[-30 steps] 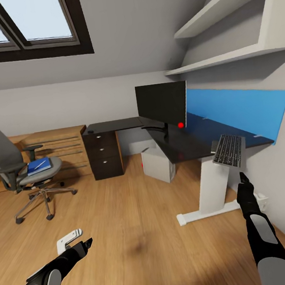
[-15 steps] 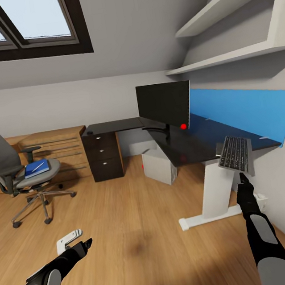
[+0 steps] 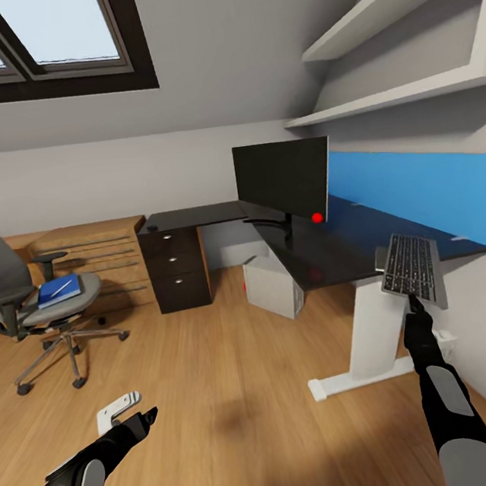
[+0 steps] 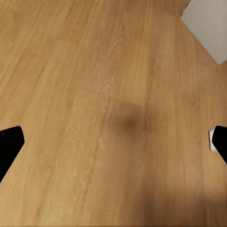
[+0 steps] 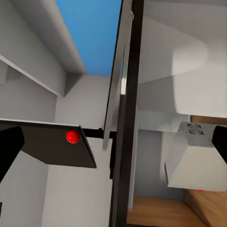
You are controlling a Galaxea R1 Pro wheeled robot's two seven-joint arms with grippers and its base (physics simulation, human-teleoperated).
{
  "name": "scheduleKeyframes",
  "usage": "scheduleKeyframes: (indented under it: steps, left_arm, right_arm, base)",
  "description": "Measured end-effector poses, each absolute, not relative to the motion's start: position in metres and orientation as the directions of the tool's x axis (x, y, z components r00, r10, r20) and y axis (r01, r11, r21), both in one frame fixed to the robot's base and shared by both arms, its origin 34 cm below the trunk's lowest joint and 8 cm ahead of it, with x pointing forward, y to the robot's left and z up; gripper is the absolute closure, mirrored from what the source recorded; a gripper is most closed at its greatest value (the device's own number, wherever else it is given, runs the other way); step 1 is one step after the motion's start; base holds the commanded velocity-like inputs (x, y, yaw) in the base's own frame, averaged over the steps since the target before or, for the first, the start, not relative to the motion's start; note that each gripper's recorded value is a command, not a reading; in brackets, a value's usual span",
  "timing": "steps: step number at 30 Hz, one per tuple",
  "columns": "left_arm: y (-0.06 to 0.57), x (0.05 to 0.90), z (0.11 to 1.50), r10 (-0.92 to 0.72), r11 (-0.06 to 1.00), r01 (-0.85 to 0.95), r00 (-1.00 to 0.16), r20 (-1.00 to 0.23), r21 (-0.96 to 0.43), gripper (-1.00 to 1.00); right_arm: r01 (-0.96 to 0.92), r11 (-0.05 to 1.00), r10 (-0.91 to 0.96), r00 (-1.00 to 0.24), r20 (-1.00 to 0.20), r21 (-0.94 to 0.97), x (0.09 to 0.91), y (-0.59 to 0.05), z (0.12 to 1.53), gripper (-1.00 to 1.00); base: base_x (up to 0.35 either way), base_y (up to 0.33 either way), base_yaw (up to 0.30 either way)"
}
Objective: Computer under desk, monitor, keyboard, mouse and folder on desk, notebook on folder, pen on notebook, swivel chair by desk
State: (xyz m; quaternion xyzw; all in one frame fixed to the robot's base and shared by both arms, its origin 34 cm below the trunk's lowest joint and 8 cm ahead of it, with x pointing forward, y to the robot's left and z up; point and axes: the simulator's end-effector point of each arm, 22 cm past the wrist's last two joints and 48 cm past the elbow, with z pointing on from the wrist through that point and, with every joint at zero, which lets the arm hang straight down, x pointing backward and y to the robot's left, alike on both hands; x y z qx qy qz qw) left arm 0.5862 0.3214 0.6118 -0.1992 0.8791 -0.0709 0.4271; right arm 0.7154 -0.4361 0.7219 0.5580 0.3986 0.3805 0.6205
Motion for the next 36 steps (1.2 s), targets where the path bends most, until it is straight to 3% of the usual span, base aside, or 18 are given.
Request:
scheduleKeyframes:
  steps: [36]
  left_arm:
    - [0.321, 0.588, 0.621, -0.411, 0.911, -0.290, -0.559, -0.721, -0.294, -1.00]
  right_arm:
    - [-0.023, 0.097, 0.908, 0.412, -0.079, 0.995, 0.715, -0.448, 0.734, -1.00]
  base:
    - [0.012, 0.000, 0.000]
